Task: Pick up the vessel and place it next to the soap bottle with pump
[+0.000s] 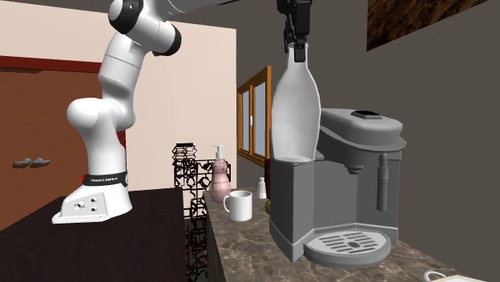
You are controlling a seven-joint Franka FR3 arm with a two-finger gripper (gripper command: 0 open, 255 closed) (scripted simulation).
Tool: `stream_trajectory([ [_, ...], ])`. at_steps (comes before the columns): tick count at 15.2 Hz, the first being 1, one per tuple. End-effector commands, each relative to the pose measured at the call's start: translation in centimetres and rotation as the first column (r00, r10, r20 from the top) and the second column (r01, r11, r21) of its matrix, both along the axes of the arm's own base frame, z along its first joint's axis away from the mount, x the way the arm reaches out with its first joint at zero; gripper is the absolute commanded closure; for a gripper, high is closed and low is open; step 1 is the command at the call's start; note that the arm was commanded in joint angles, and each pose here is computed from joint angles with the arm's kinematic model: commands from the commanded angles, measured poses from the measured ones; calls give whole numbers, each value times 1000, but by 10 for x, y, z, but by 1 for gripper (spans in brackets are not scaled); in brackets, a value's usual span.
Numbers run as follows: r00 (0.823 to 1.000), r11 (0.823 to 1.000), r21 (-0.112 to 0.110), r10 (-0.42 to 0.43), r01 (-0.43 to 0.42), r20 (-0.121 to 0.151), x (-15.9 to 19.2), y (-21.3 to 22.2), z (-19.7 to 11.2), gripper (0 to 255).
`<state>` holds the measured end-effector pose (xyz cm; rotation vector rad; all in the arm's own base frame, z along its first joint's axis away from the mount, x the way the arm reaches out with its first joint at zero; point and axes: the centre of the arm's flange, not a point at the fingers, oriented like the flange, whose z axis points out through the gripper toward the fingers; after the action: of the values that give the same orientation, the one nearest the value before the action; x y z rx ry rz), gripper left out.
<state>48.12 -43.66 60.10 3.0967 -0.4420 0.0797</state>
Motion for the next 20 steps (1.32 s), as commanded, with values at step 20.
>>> stream_trajectory([
  [20, 1000, 1000, 0, 0, 0, 0, 0, 146, 53, 255],
])
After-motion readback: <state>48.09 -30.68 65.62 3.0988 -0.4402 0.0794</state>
